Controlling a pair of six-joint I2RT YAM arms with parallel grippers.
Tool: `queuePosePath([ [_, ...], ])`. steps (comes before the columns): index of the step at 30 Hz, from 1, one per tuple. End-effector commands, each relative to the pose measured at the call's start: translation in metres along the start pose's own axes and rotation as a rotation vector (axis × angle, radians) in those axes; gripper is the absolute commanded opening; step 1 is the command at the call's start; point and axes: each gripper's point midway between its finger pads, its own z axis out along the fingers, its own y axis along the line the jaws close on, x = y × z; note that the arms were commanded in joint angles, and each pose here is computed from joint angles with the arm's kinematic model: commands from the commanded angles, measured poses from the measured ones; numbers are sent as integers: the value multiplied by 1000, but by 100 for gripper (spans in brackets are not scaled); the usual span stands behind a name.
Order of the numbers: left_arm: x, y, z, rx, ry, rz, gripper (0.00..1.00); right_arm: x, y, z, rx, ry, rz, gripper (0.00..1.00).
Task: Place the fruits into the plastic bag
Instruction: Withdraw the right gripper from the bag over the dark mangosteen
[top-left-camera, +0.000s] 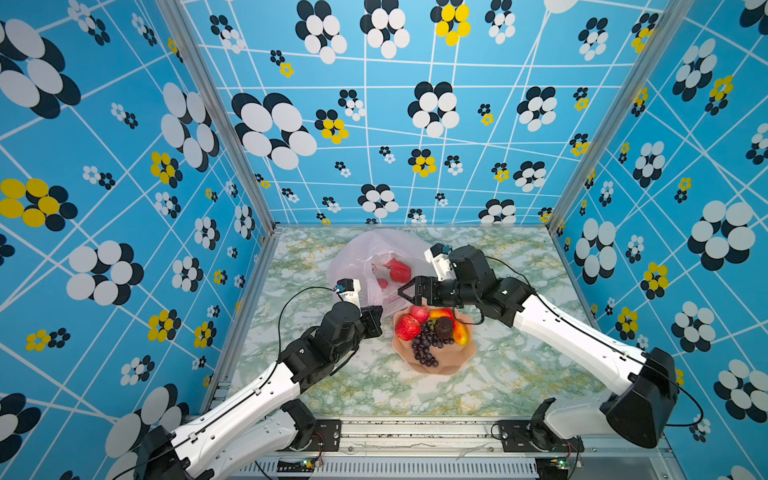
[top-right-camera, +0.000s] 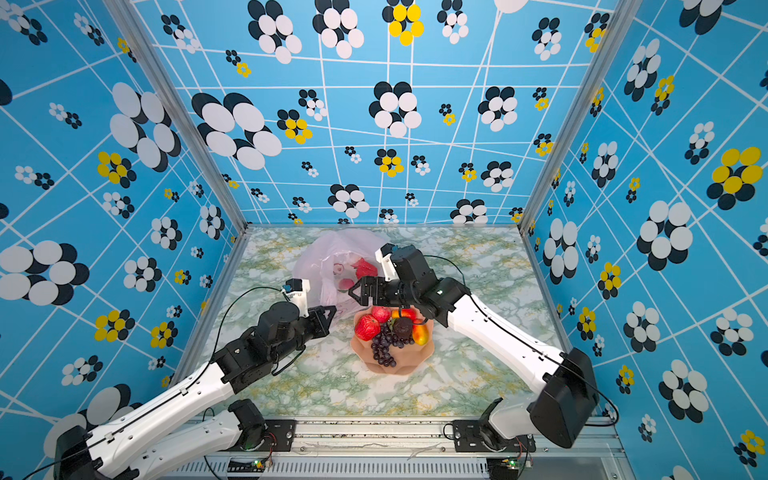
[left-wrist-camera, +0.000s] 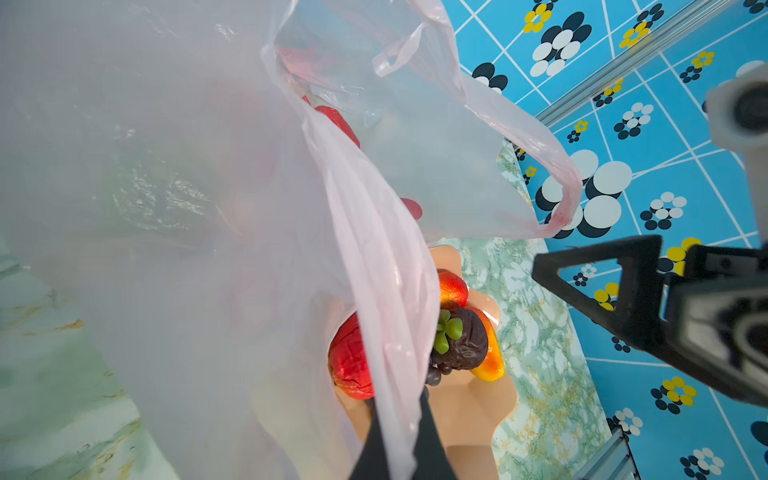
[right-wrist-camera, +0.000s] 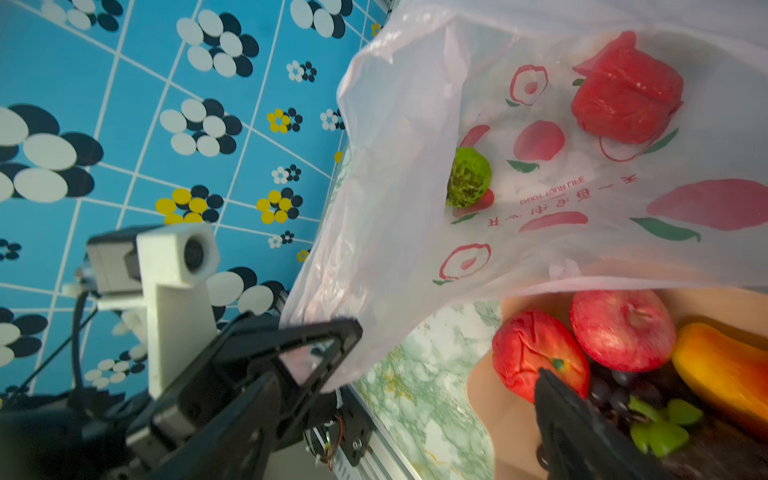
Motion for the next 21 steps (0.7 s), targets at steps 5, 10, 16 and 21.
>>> queuePosePath([
  [5, 4, 2, -1, -3, 10, 11, 0, 29, -53, -49, 274, 7, -293, 99],
  [10, 6, 1, 0, 0, 15, 11, 0, 28, -88, -69, 461, -34, -352, 99],
  [16, 7, 1, 2, -2, 19, 13, 0, 30, -113, -69, 578, 17, -367, 99],
  [21, 8, 3, 3, -8, 21, 17, 0, 37, -126, -56, 622, 126, -365, 99],
])
